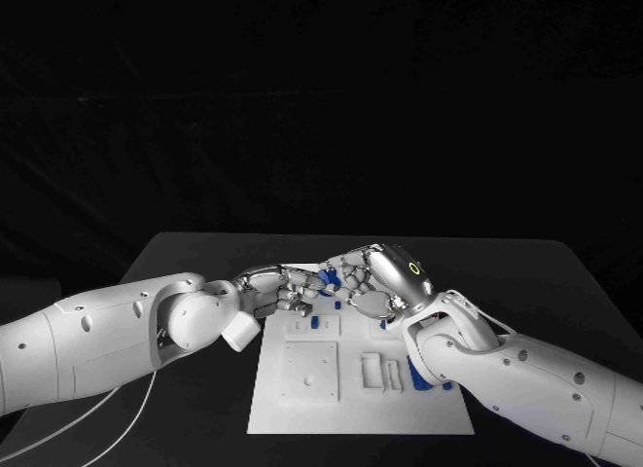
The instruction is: Assemble the parts on the task board
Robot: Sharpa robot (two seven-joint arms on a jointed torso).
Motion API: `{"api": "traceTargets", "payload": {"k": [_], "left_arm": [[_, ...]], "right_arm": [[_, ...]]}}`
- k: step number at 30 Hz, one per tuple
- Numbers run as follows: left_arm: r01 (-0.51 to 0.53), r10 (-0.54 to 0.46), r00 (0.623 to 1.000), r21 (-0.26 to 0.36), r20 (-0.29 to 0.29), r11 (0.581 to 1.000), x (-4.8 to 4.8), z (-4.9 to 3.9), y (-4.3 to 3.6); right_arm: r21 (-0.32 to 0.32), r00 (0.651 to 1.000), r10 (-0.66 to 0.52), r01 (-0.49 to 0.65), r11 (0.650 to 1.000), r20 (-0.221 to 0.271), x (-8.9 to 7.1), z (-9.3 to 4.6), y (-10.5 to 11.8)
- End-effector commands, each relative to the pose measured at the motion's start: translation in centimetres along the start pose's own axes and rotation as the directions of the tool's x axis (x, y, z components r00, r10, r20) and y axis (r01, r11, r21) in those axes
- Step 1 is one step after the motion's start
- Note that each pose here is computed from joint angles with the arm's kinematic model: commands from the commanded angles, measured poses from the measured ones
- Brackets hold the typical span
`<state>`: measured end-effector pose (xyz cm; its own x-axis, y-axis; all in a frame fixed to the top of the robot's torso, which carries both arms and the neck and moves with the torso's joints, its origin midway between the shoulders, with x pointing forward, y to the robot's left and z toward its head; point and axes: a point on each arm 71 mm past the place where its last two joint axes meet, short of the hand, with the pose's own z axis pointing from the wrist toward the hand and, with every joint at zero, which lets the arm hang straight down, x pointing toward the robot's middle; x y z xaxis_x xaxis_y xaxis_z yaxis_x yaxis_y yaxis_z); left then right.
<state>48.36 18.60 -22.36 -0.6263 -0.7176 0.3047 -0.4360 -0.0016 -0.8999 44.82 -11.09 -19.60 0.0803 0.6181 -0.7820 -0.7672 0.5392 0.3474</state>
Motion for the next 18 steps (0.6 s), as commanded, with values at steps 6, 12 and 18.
{"api": "traceTargets", "payload": {"k": [6, 12, 18], "left_arm": [[-0.005, 0.005, 0.998, -0.014, -0.058, 1.000, 0.60, 0.08, 0.01], [-0.006, 0.005, 0.999, -0.018, -0.053, 1.000, 0.46, 0.04, 0.03], [-0.005, 0.004, 0.999, -0.021, -0.043, 1.000, 0.26, -0.01, 0.04]], "right_arm": [[-0.001, 1.000, 0.003, -0.003, 1.000, -0.019, 0.20, -0.02, -0.02], [-0.001, 1.000, 0.005, -0.005, 1.000, -0.022, 0.22, -0.03, -0.01], [0.000, 1.000, 0.006, -0.006, 1.000, -0.022, 0.18, -0.06, -0.05]]}}
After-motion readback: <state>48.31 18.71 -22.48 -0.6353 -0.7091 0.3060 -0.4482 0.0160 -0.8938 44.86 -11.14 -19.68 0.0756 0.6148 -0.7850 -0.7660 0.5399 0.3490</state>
